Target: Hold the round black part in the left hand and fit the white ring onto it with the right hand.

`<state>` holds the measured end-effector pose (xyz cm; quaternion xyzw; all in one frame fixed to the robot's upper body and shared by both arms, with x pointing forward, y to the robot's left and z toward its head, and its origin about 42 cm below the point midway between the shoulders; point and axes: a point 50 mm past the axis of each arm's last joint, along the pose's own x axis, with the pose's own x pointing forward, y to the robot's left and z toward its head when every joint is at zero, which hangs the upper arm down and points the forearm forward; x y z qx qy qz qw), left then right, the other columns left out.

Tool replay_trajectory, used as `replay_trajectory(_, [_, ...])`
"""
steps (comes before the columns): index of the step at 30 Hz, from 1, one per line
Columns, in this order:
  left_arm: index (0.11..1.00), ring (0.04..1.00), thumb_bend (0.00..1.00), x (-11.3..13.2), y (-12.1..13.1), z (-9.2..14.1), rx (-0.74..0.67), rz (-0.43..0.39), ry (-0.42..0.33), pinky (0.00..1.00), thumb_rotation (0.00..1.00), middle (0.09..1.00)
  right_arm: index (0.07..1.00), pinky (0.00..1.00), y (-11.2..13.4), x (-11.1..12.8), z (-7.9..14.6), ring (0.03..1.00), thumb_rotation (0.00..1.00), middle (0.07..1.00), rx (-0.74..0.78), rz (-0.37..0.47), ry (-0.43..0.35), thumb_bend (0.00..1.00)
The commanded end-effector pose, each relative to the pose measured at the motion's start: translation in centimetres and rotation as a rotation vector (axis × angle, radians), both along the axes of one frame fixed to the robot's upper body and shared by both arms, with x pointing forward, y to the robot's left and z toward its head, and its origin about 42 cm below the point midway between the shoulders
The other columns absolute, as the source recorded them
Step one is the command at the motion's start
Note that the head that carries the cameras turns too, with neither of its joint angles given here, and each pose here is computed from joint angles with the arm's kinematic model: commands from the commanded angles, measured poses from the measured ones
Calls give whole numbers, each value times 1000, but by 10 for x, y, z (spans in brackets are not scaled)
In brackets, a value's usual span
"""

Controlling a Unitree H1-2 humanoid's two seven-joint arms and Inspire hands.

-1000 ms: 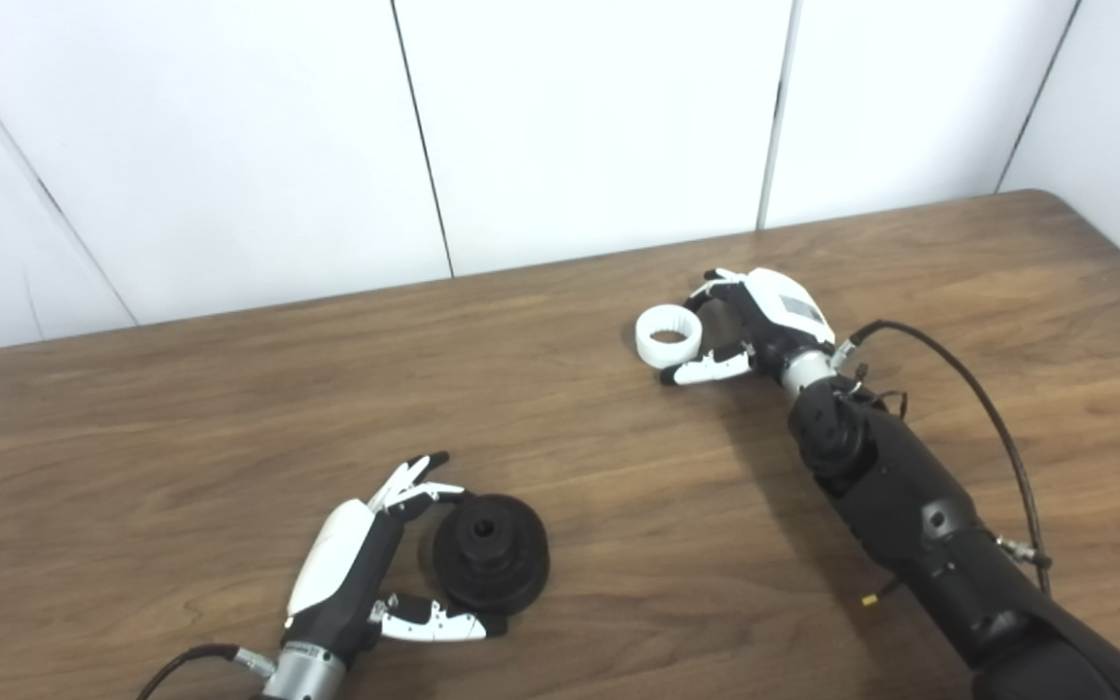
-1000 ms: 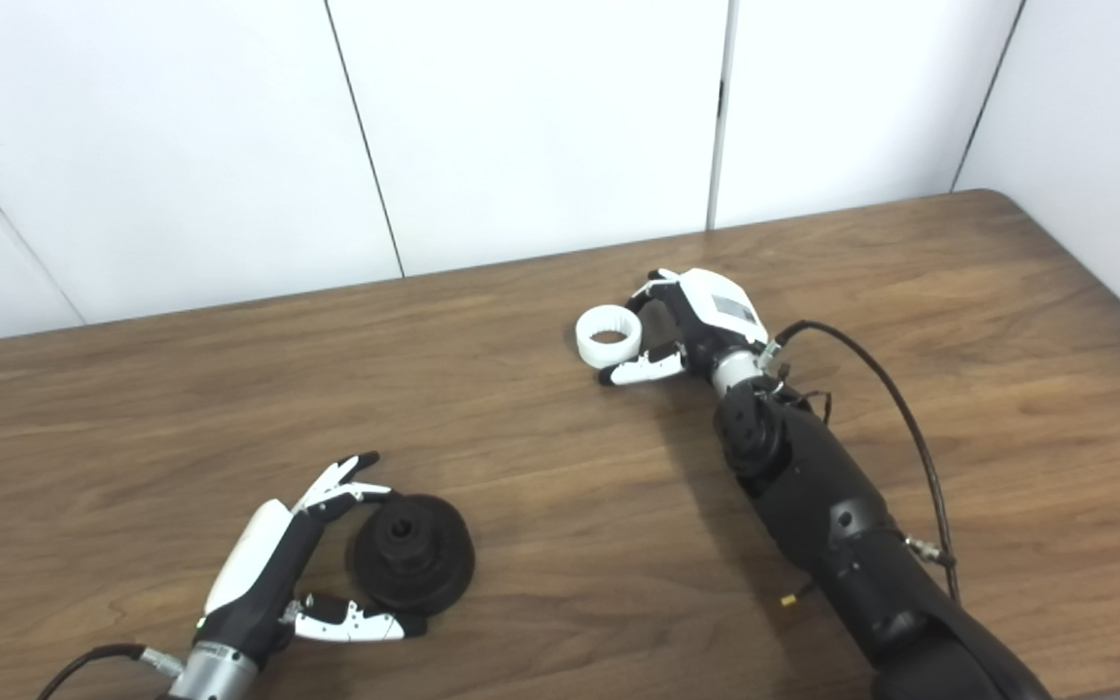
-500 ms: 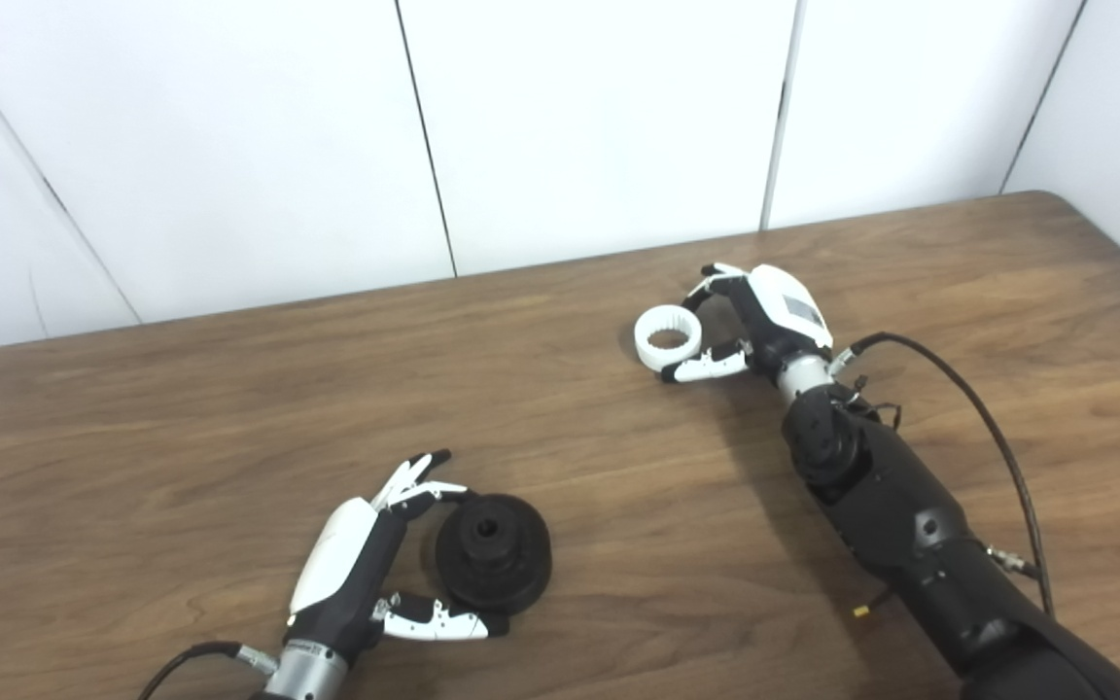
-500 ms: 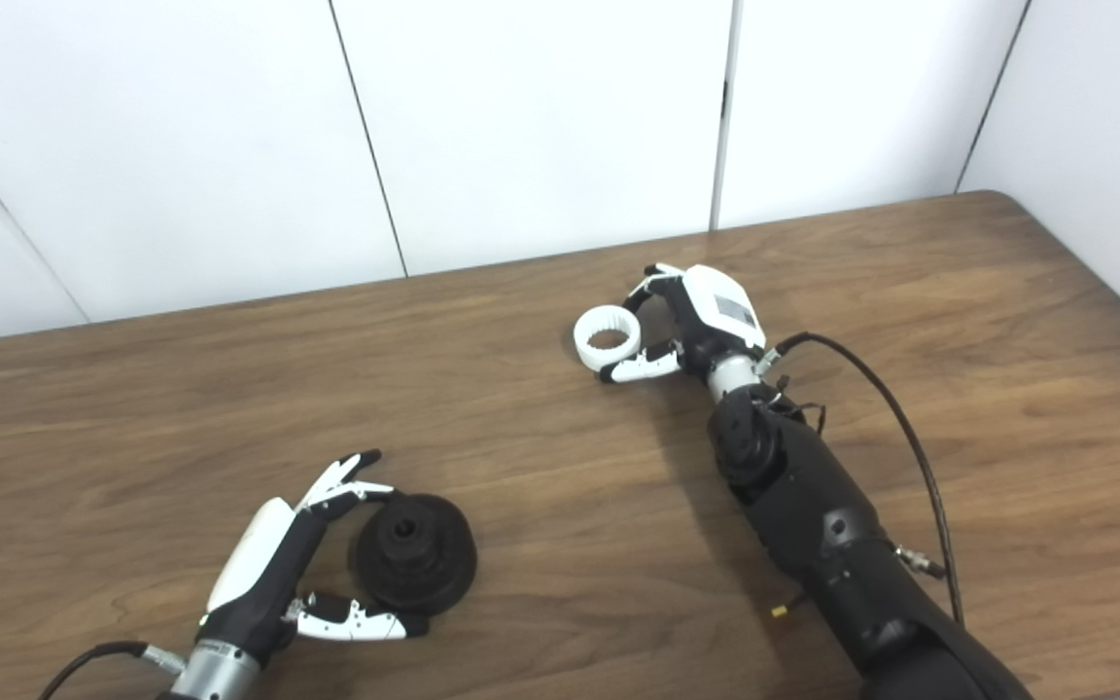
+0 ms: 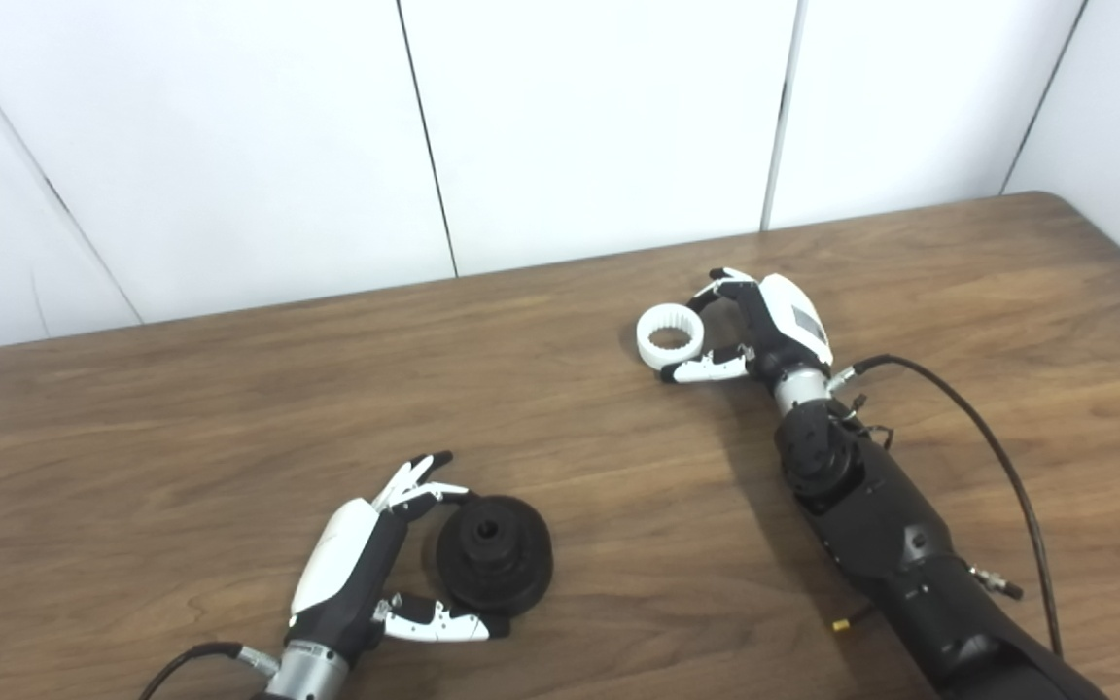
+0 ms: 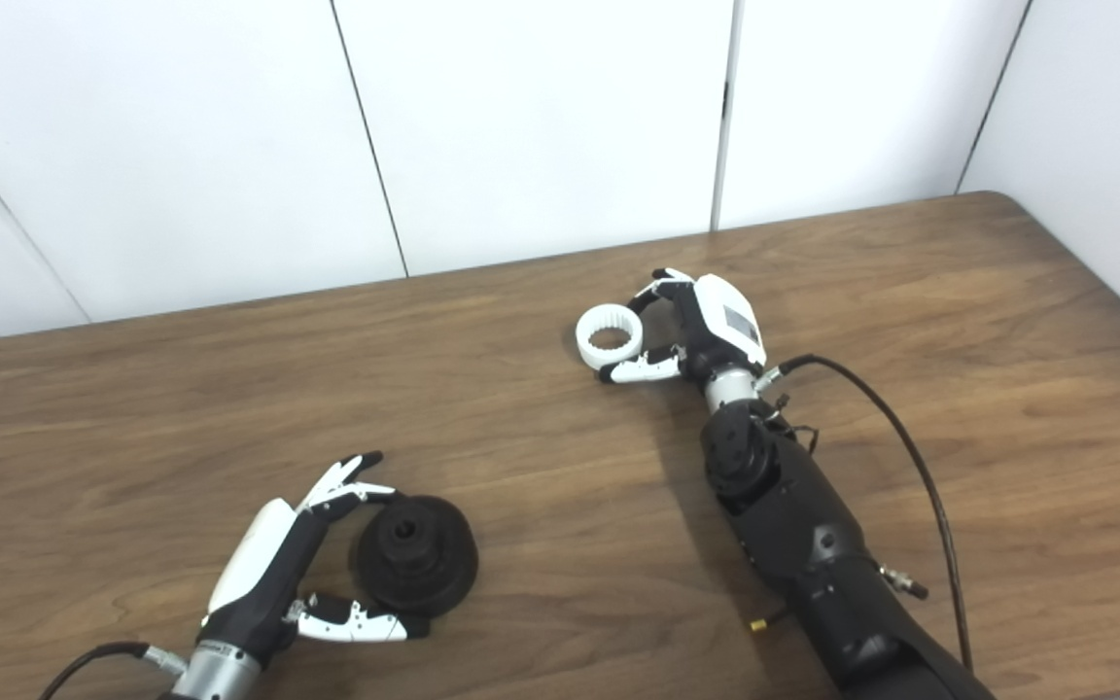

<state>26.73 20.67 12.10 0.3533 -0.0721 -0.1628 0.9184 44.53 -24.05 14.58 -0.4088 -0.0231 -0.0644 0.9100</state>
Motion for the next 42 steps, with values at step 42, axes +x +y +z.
replay_trajectory(42, [600, 985, 882, 3, -1, -8, 37, -21, 34, 951, 185, 954, 481, 719, 27, -43, 39, 809, 135, 796, 264, -2, -239, 521])
